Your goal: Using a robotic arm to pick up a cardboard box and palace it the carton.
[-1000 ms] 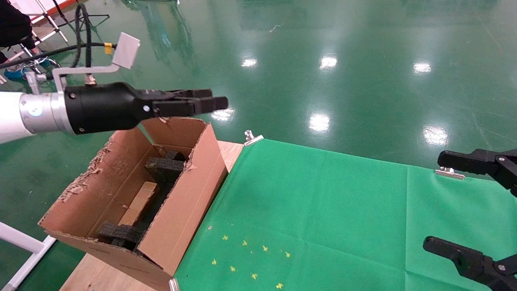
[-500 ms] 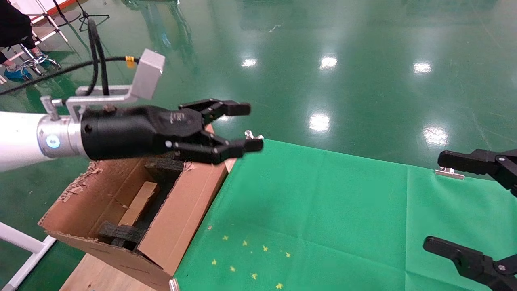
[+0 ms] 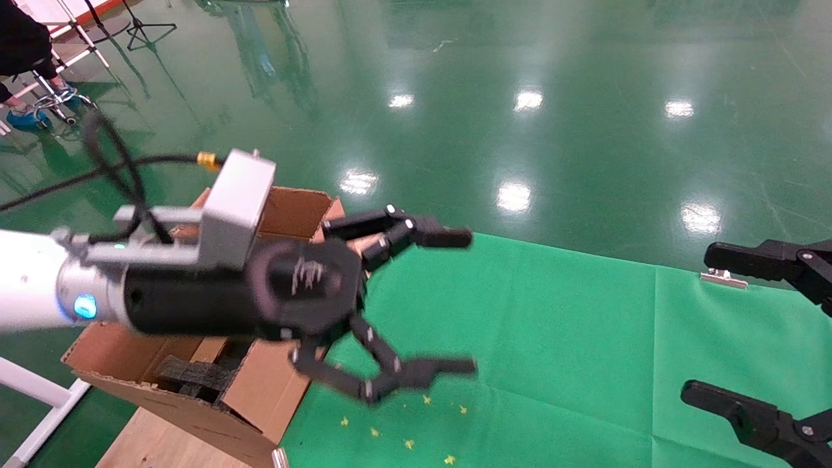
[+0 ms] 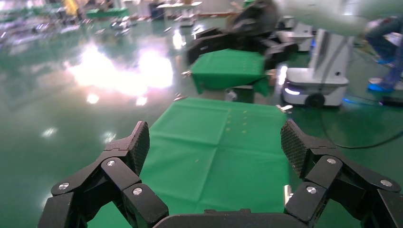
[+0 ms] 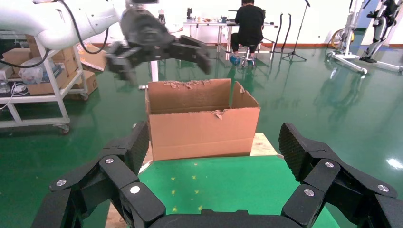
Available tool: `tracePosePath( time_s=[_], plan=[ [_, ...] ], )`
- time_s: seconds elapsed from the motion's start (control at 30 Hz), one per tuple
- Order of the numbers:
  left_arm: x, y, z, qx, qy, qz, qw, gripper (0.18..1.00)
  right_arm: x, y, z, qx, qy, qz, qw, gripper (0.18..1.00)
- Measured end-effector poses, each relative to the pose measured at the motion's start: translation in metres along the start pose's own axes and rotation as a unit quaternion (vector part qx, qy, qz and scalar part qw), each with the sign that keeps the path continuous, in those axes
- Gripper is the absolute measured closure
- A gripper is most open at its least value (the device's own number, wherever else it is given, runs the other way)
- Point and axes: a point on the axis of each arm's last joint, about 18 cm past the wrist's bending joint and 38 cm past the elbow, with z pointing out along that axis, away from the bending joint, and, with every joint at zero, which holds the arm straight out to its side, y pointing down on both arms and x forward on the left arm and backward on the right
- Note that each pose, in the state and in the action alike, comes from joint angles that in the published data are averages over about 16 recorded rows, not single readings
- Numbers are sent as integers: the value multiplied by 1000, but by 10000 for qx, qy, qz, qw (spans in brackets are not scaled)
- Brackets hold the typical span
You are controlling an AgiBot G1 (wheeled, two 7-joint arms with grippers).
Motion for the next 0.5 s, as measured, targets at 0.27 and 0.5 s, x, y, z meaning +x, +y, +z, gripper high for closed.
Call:
tracePosePath(
  time_s=[0.27,0.5],
  plan=[
    [18,-2,8,136,253,234,9993,183,0,0,0,0,2,1,10000,178],
    [18,-2,8,143,253,237,9993,183,0,0,0,0,2,1,10000,178]
  ],
)
